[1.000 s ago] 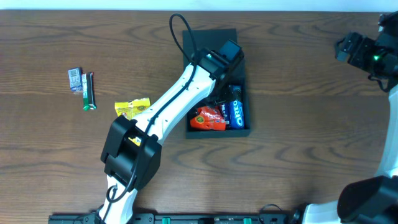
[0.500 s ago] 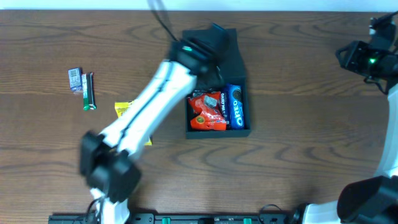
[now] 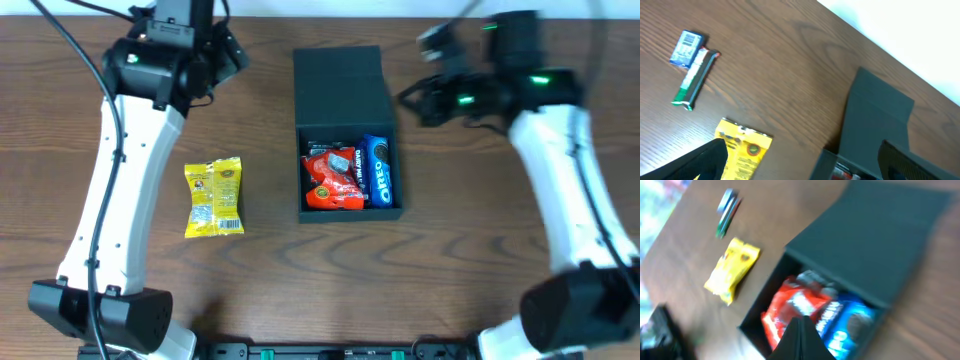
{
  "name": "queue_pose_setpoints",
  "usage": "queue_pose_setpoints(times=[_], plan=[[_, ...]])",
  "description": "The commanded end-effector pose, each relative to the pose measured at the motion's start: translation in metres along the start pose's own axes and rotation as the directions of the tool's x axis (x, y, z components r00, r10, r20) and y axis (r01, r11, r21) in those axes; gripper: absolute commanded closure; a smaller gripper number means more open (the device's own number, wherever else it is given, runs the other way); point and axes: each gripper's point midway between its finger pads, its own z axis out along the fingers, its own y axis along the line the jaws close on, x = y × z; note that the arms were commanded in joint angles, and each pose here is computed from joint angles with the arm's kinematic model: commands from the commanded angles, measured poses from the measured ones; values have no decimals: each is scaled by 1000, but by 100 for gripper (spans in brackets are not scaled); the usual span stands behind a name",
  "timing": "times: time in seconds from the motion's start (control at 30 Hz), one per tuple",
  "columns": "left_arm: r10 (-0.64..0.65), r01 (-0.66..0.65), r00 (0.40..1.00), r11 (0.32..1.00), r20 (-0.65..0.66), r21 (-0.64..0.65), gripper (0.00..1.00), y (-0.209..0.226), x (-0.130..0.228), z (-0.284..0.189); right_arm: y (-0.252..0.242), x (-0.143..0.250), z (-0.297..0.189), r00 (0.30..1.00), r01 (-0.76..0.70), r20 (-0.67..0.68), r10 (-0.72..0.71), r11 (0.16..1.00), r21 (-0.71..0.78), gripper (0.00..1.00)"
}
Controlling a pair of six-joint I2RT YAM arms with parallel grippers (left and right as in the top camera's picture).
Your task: Pack container
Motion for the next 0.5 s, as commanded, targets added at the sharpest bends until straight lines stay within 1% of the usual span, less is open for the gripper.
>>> queue_pose_setpoints(times=[0.0,0.13,0.27,0.33,0.47], plan=[[34,-34,999,999,0,-18,2,12,-9,5,12,30,48,990,17,-135,-29,996,-84,99],[36,-36,999,998,10,-48,5,30,-21,8,36,62,84,961,21,-265,-73,981,-194,99],[49,-48,999,997,12,-67,5,42,-27,9,61,84,98,929,72,-334,-162,961,-266,99],[55,-54,998,996,13,-70,5,44,-28,9,67,91,102,914,98,-356,-194,958,-269,99],[61,-60,998,996,13,-71,5,44,-29,9,62,104,111,884,131,-416,-211,968,-214,99]])
